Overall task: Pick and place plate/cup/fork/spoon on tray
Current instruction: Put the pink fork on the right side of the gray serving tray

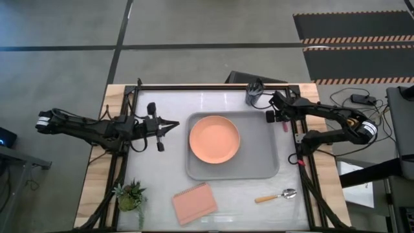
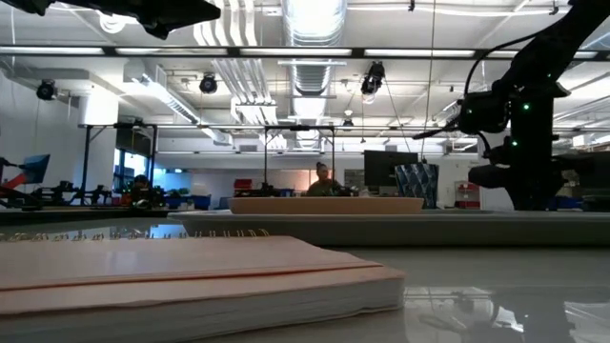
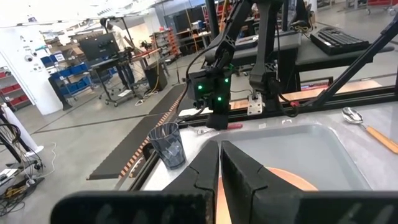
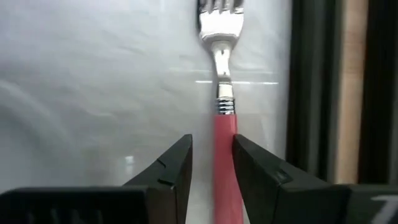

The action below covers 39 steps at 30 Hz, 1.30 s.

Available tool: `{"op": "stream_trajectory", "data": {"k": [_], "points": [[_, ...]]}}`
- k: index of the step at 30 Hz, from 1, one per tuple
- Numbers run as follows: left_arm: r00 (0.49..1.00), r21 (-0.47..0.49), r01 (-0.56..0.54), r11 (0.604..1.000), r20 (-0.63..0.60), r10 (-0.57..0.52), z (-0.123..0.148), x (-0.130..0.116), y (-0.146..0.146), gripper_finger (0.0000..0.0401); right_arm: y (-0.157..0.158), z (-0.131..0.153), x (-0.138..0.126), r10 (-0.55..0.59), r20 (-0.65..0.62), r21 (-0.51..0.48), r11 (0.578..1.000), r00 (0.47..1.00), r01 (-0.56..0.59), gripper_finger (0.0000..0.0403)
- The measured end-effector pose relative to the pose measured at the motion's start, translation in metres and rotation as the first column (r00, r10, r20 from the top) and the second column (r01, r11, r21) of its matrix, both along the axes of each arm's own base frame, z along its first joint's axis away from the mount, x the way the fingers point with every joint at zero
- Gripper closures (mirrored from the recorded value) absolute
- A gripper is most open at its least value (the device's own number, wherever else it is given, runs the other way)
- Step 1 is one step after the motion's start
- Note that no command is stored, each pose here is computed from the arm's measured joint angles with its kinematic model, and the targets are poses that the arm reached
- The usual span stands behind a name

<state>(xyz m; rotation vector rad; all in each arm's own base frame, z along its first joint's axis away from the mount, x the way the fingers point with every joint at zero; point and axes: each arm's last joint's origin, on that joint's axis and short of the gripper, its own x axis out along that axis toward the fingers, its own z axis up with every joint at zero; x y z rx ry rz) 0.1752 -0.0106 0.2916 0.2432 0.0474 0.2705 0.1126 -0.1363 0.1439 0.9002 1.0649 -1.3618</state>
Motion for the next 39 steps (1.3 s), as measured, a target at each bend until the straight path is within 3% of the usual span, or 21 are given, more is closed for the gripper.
{"op": "stream_trajectory", "data": {"k": [15, 31, 39], "points": [[1.000, 0.000, 0.000, 1.000, -0.004, 0.000, -0.001, 0.001, 0.000, 0.0401, -0.005, 0.006, 0.002, 0.037, -0.035, -0.052, 0.998, 0.999, -0.039, 0.0282], [1.000, 0.000, 0.000, 1.000, -0.003, 0.000, -0.001, 0.001, 0.000, 0.0401, 0.001, -0.015, -0.003, 0.065, -0.023, -0.083, 0.994, 0.998, -0.066, 0.0285], [1.000, 0.000, 0.000, 1.000, -0.003, 0.000, -0.001, 0.001, 0.000, 0.0401, 0.002, -0.015, -0.003, 0.068, -0.013, -0.076, 0.995, 0.998, -0.069, 0.0347]]}}
